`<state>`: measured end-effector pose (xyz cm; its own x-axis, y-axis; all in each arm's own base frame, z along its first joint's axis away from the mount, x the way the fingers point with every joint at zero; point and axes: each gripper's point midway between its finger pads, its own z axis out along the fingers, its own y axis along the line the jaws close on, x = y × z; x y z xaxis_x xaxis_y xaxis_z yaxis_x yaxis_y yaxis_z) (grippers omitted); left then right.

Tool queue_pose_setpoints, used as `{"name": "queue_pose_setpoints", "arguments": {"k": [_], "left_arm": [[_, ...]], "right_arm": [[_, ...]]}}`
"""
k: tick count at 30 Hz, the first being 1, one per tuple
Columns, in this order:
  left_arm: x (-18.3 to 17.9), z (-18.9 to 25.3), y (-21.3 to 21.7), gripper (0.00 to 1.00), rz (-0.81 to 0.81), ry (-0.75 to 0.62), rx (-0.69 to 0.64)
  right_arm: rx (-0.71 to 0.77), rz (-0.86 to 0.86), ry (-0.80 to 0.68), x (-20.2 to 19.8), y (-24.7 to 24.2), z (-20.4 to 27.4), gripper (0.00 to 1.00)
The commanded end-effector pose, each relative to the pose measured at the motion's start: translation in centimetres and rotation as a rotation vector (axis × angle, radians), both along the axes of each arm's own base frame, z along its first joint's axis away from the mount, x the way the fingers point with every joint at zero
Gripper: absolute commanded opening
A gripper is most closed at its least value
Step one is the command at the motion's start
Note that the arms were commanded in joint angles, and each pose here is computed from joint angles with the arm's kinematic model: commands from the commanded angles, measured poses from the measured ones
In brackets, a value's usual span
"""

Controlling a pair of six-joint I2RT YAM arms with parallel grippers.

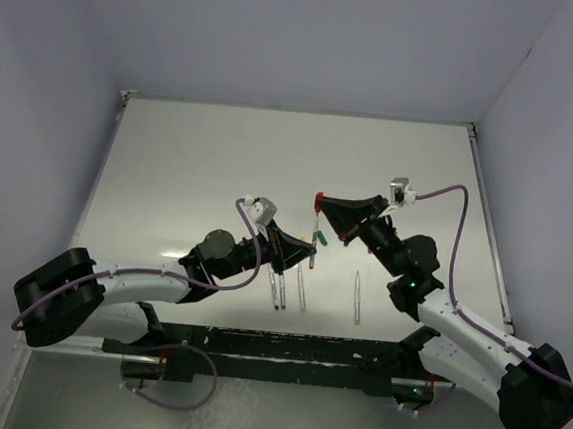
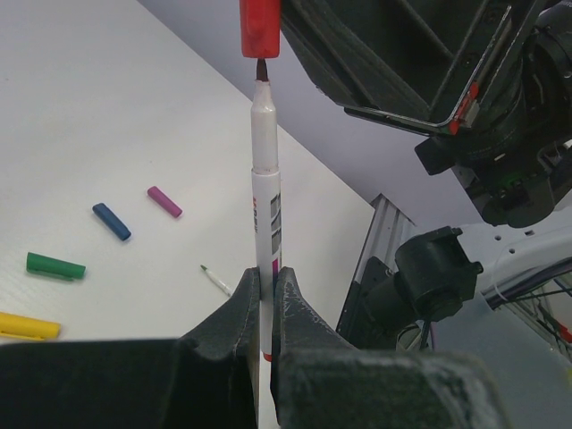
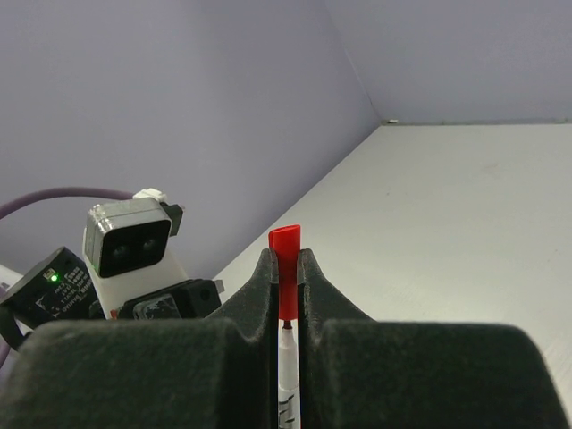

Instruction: Insert the pens into the pen caps

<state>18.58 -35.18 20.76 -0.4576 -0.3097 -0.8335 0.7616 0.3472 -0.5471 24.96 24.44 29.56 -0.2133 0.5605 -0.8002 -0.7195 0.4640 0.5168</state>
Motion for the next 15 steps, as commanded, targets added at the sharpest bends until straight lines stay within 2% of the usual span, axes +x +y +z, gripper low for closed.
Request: {"name": "queue_pose_setpoints", "arguments": {"k": [1, 15], "left_arm": [[0.3, 3.2, -0.4, 0.0, -0.007, -0.054, -0.073], [0.7, 3.9, 0.0, 0.0, 0.024, -0.065, -0.091]], "right_arm": [[0.027, 0.016, -0.082, -0.5, 0.0, 2.2, 0.0], [-0.005, 0.046, -0.061, -1.0, 0.3, 1.2, 0.0]]}}
